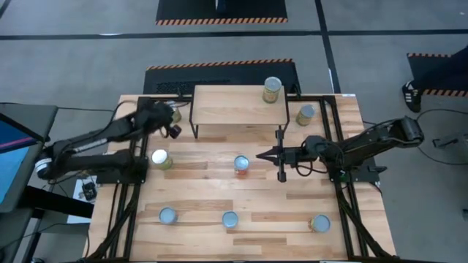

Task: Pick and place cans onto a shelf
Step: Put the top canned pears on the shelf

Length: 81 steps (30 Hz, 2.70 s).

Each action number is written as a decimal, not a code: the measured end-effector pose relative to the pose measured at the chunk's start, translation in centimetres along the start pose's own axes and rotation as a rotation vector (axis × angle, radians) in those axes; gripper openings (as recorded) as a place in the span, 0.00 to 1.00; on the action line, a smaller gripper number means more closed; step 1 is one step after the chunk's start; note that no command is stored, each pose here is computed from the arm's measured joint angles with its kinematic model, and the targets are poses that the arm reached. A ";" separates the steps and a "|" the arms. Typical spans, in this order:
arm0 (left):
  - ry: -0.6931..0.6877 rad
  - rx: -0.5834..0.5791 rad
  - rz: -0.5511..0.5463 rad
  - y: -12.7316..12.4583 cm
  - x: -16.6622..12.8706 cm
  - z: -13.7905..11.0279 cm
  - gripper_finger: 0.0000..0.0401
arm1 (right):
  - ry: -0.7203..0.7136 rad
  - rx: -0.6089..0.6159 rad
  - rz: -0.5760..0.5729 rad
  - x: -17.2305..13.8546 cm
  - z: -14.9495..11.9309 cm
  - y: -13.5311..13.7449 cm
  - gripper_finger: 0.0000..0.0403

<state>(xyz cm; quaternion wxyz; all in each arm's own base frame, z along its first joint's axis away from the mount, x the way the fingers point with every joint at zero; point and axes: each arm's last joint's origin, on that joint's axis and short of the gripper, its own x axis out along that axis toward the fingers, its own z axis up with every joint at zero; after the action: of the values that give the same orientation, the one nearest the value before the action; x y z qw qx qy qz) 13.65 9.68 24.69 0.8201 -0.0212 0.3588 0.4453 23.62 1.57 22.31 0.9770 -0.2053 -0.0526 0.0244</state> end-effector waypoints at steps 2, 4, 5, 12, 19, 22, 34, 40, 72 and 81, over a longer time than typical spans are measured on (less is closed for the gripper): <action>0.113 0.037 0.002 0.6 0.7 0.9 0.00 | 0.006 0.001 0.003 0.0 0.0 0.0 0.03; 0.209 0.072 -0.017 1.1 1.7 1.7 0.00 | 0.008 0.004 0.004 0.0 0.0 0.0 0.03; 0.243 0.095 -0.022 1.2 2.3 1.9 0.00 | 0.008 0.004 0.004 0.0 0.0 0.0 0.02; 0.403 0.230 0.017 0.9 6.3 1.8 0.14 | -0.002 0.018 0.023 0.0 0.2 0.5 0.03; 0.485 0.299 0.009 0.2 8.2 1.1 0.36 | -0.006 0.018 0.032 0.0 0.3 0.7 0.02; 0.489 0.304 0.019 0.2 8.4 1.1 0.42 | -0.006 0.018 0.032 0.0 0.3 0.7 0.02; 0.484 0.323 0.025 0.2 8.5 1.2 0.28 | -0.007 0.019 0.032 0.0 0.3 0.7 0.02; 0.482 0.351 0.026 0.2 8.4 1.2 0.10 | -0.009 0.019 0.031 0.0 0.3 0.7 0.02; 0.284 0.340 0.126 4.8 -2.1 8.4 0.00 | -0.014 0.027 0.028 0.0 0.4 0.7 0.03; 0.004 0.270 0.042 6.8 -7.7 13.8 0.00 | -0.013 0.029 0.029 0.0 0.4 0.7 0.03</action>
<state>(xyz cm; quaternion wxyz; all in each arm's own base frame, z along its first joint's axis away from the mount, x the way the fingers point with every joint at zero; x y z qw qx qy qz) 13.82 13.13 41.58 0.8051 0.0961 0.4178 0.4100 23.56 2.32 22.36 0.9791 -0.1915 -0.0557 0.0406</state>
